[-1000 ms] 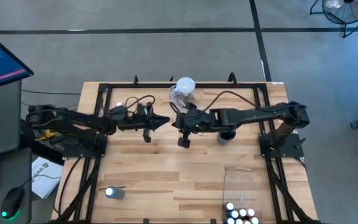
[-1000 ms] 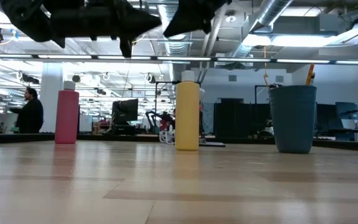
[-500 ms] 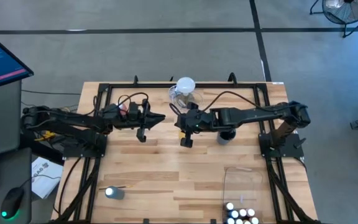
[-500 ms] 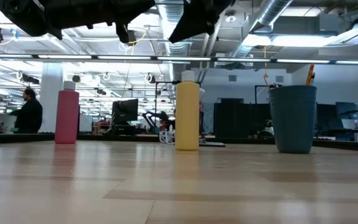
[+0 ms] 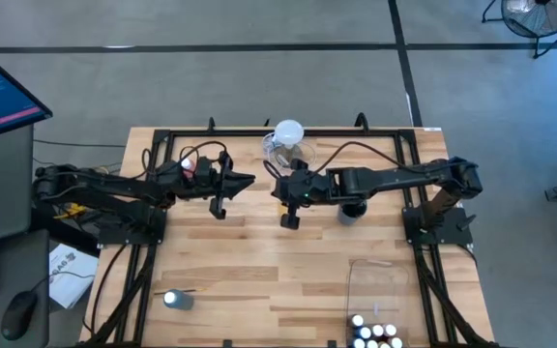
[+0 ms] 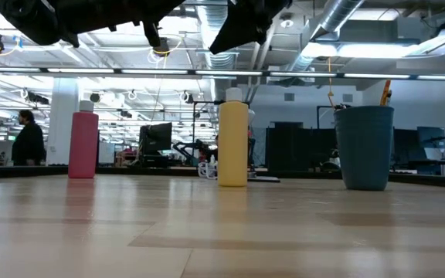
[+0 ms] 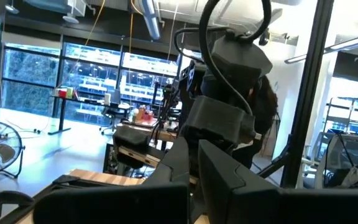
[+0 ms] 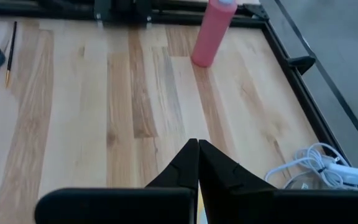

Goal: Pick & Place Paint Supplies
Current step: Put the large yellow paint bottle into the bin

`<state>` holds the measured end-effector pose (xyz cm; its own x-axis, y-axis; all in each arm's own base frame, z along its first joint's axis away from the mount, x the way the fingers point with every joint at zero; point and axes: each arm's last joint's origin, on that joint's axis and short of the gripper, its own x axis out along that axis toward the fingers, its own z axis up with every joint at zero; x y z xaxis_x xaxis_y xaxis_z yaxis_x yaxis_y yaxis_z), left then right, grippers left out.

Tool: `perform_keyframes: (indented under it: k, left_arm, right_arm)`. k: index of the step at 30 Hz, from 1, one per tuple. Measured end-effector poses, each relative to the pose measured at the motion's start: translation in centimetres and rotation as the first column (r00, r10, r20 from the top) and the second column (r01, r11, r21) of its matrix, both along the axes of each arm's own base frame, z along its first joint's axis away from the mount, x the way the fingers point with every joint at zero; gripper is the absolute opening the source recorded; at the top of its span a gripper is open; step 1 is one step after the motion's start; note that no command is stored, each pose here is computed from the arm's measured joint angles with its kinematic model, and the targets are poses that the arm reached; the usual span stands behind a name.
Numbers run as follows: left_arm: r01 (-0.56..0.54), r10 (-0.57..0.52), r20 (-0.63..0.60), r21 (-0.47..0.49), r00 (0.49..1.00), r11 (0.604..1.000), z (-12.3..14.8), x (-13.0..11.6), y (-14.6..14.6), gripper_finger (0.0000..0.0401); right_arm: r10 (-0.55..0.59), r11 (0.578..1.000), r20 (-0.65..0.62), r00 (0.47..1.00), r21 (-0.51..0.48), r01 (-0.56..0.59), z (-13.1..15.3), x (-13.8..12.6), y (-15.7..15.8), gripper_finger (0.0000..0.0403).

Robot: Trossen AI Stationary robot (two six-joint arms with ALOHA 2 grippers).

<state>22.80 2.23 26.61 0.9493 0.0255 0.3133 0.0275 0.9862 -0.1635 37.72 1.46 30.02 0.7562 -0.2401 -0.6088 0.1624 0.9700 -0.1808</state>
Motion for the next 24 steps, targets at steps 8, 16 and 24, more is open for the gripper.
perform_keyframes:
  k: [8, 16, 24]
  left_arm:
    - [0.036, -0.036, 0.005, 0.012, 0.999, 0.999, 0.1, 0.0, -0.1, 0.0000]
    - [0.035, -0.036, 0.012, 0.013, 0.999, 0.999, 0.1, 0.0, -0.1, 0.0000]
    - [0.035, -0.035, 0.019, 0.014, 0.999, 0.999, 0.2, -0.1, -0.1, 0.0000]
  right_arm:
    - [0.047, 0.997, 0.180, 0.983, 0.053, -0.057, 1.0, 0.6, -1.1, 0.0000]
    - [0.127, 0.978, 0.404, 0.906, 0.102, -0.183, 1.2, -4.0, -1.9, 0.0000]
    - [0.095, 0.988, 0.656, 0.748, 0.031, -0.153, -0.3, -12.8, -3.3, 0.0000]
